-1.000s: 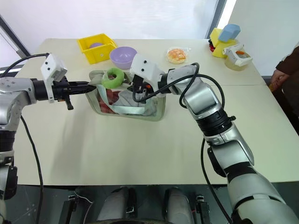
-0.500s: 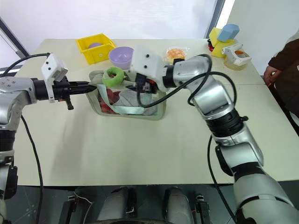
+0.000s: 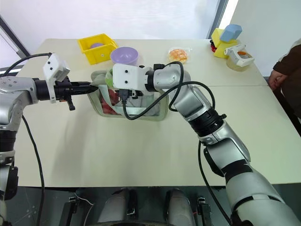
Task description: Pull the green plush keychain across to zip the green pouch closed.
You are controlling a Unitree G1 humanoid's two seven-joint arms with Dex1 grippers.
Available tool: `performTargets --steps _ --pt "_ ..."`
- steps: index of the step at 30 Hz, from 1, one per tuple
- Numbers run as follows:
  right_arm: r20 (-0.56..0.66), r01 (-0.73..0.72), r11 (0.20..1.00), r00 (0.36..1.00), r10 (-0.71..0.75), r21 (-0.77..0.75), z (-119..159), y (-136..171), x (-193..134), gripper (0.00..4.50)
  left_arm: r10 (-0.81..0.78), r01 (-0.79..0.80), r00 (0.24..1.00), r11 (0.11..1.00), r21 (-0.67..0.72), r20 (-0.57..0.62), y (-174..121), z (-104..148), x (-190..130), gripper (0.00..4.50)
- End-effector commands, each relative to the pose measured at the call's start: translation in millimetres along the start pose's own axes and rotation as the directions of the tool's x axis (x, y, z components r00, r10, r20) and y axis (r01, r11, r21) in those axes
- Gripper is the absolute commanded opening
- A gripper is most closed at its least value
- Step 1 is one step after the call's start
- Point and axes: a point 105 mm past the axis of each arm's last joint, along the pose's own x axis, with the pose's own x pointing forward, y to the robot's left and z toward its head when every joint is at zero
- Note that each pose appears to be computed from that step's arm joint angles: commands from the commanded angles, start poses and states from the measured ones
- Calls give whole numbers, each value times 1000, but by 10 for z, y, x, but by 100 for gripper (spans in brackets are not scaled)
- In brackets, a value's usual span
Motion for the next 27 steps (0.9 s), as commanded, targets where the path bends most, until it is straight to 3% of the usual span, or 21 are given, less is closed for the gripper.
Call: performTargets --steps 1,3,5,6,8,9,12,16,19,27 --pt "71 24 999 997 -25 22 187 -127 -68 198 13 -15 999 999 49 36 21 169 -26 9" --pt "86 24 998 996 -29 56 214 -157 -114 129 15 -17 999 999 49 36 23 163 -19 9" --pt "106 31 991 993 -45 129 251 -205 -176 18 16 -18 999 999 48 35 25 152 -10 9" --pt "113 31 986 992 -50 163 264 -221 -204 8 16 -18 999 999 47 34 26 147 -6 9" --pt "118 26 977 992 -52 213 274 -233 -253 8 16 -18 999 999 46 33 25 138 0 9" --pt "127 25 951 990 -67 308 270 -266 -310 8 16 -18 999 999 45 32 25 126 8 9" --pt "112 47 828 985 -132 559 176 -401 -503 8 16 -18 999 999 43 30 31 108 24 9" --pt "-22 198 703 968 -251 683 -75 -592 -801 8 19 -21 999 999 41 28 33 90 15 9" --pt "-226 409 630 908 -353 660 -429 -679 -1204 8 21 -22 1000 999 32 22 22 47 -3 9" --pt "-505 664 549 746 -434 508 -830 -498 -1776 8 19 -19 1000 1000 16 7 -12 -21 -14 9"
